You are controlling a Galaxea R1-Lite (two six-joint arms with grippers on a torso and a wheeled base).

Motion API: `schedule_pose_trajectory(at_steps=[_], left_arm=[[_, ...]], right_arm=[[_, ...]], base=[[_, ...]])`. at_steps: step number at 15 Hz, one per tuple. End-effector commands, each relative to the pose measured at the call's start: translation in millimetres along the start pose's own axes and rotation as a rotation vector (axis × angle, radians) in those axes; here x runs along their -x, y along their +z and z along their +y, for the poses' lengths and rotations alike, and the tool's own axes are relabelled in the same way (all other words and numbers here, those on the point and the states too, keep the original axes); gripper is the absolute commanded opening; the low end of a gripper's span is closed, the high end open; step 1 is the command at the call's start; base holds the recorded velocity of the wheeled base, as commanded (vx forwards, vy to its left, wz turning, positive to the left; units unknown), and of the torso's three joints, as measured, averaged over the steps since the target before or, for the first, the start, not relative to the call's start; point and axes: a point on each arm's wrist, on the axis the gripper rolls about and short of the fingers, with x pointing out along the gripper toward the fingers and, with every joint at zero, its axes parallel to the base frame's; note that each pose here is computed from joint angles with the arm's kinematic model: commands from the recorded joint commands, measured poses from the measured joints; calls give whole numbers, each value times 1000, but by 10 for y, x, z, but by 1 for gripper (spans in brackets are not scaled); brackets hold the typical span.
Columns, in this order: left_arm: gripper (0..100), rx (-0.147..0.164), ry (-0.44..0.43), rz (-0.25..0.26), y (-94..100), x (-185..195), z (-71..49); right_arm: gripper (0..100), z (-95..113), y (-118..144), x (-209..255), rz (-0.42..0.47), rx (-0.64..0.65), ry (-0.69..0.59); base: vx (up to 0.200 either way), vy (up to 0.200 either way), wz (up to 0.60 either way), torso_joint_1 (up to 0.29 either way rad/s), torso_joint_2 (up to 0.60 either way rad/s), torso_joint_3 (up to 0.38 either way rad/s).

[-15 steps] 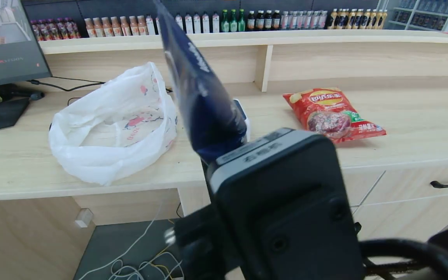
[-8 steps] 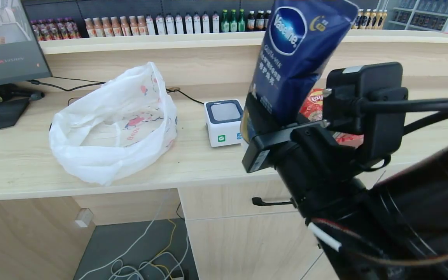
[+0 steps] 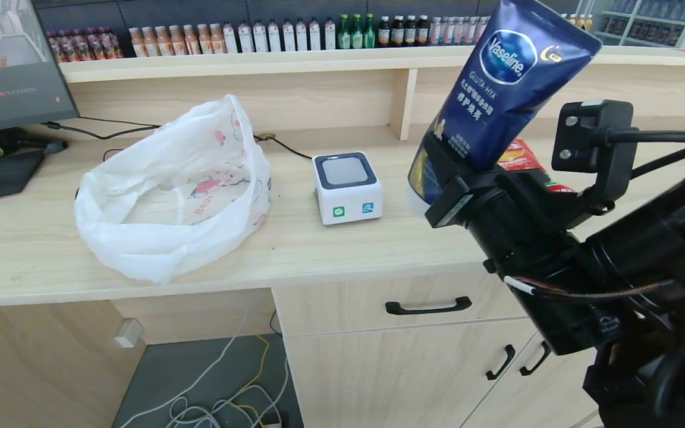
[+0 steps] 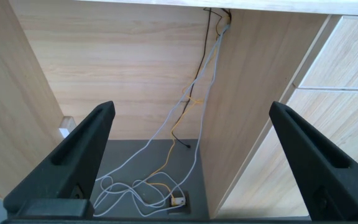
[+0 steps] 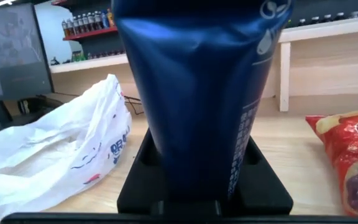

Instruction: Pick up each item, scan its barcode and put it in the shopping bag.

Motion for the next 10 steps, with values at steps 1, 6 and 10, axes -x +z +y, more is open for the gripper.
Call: schedule_pose_trajectory(at_steps=[1,6,10], left_arm=[[100,0,-1,0,0,0,0],[100,0,1,0,0,0,0],[100,-1,-1,0,0,0,0]], right_arm=[[0,-104,-13,14,7,17,3],[0,-422,-63,49,33,107,38],[0,-582,-58,63,40,116,-10]], base=[[0,0,0,0,0,0],[0,0,0,0,0,0],[0,0,0,0,0,0]])
